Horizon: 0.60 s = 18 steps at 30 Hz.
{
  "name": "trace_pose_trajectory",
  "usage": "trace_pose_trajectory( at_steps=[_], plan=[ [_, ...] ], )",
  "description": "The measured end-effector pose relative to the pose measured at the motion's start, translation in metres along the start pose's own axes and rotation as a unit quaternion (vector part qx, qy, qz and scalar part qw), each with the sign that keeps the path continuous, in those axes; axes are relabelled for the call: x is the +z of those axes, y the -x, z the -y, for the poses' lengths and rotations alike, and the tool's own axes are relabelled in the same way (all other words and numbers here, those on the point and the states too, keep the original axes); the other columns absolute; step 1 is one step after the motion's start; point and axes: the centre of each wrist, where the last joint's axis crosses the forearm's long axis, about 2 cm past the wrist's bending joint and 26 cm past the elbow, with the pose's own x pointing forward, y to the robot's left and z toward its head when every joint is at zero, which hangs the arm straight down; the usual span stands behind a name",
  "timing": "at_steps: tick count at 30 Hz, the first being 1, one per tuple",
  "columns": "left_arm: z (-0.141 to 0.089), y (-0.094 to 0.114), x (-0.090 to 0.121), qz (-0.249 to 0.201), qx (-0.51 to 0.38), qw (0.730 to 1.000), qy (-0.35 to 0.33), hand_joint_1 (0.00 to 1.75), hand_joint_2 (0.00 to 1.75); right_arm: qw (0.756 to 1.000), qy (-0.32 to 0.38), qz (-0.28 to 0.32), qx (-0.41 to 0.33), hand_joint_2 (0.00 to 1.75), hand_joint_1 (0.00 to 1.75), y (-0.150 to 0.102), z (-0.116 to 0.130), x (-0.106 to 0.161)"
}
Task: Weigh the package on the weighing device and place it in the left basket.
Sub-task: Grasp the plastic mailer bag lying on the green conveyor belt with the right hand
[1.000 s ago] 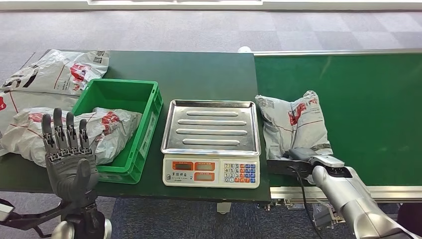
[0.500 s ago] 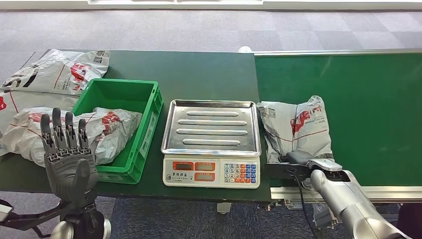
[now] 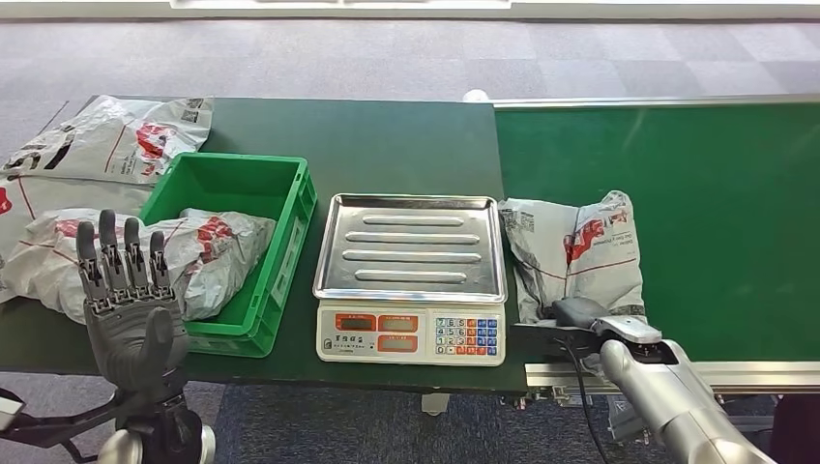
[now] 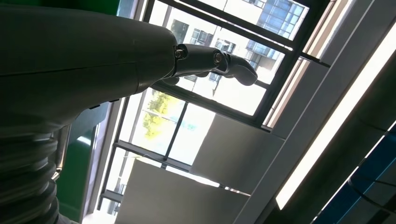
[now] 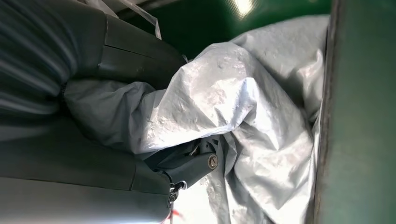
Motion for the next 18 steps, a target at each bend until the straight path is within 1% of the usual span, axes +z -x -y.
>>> trace_pose_trajectory(
  at_steps=[2, 3, 4, 5, 6, 7, 8, 9, 10, 11, 12, 13, 14, 16, 18],
  plan=[
    [0.0, -0.002, 0.0, 0.005, -0.004, 1.0, -0.004, 0.0, 1.75, 0.996, 0.075, -0.034, 0.04, 1.75, 1.75, -0.007, 0.009, -0.001],
    [0.001, -0.003, 0.001, 0.007, -0.006, 1.0, -0.006, 0.0, 1.75, 0.987, 0.132, -0.059, 0.067, 1.75, 1.75, -0.013, 0.019, -0.001],
    [0.002, -0.005, 0.001, 0.009, -0.008, 1.0, -0.008, 0.0, 1.75, 0.972, 0.198, -0.087, 0.094, 1.75, 1.75, -0.021, 0.031, -0.001],
    [0.002, -0.007, 0.002, 0.009, -0.009, 1.0, -0.011, 0.0, 1.75, 0.947, 0.274, -0.114, 0.122, 1.75, 1.75, -0.03, 0.048, 0.0],
    [0.003, -0.009, 0.002, 0.009, -0.01, 1.0, -0.014, 0.0, 1.75, 0.913, 0.354, -0.14, 0.143, 1.75, 1.75, -0.039, 0.066, 0.004],
    [0.004, -0.009, 0.002, 0.008, -0.009, 1.0, -0.016, 0.0, 1.75, 0.872, 0.435, -0.16, 0.154, 1.75, 1.75, -0.047, 0.087, 0.012],
    [0.005, -0.009, 0.002, 0.006, -0.007, 1.0, -0.017, 0.0, 1.75, 0.826, 0.515, -0.17, 0.154, 1.75, 1.75, -0.052, 0.109, 0.024],
    [0.005, -0.008, 0.001, 0.005, -0.005, 1.0, -0.018, 0.0, 1.75, 0.779, 0.587, -0.165, 0.145, 1.75, 1.75, -0.059, 0.13, 0.037],
    [0.006, -0.006, 0.001, 0.004, -0.002, 1.0, -0.019, 0.0, 1.75, 0.732, 0.652, -0.147, 0.132, 1.75, 1.75, -0.067, 0.152, 0.053],
    [0.006, -0.003, 0.0, 0.003, 0.0, 1.0, -0.019, 0.0, 1.75, 0.689, 0.703, -0.121, 0.128, 1.75, 1.75, -0.075, 0.172, 0.069],
    [0.006, 0.001, -0.001, 0.004, 0.002, 1.0, -0.019, 0.0, 1.75, 0.654, 0.739, -0.09, 0.138, 1.75, 1.75, -0.081, 0.189, 0.085],
    [0.007, 0.005, -0.003, 0.005, 0.004, 1.0, -0.018, 0.0, 1.75, 0.625, 0.761, -0.062, 0.163, 1.75, 1.75, -0.084, 0.202, 0.1],
    [0.008, 0.008, -0.004, 0.005, 0.006, 1.0, -0.017, 0.0, 1.75, 0.603, 0.773, -0.037, 0.195, 1.75, 1.75, -0.085, 0.211, 0.113],
    [0.008, 0.011, -0.005, 0.005, 0.007, 1.0, -0.017, 0.0, 1.75, 0.573, 0.784, -0.016, 0.237, 1.75, 1.75, -0.082, 0.219, 0.132],
    [0.008, 0.012, -0.004, 0.004, 0.008, 1.0, -0.019, 0.0, 1.75, 0.552, 0.8, -0.028, 0.232, 1.75, 1.75, -0.082, 0.223, 0.145]
  ],
)
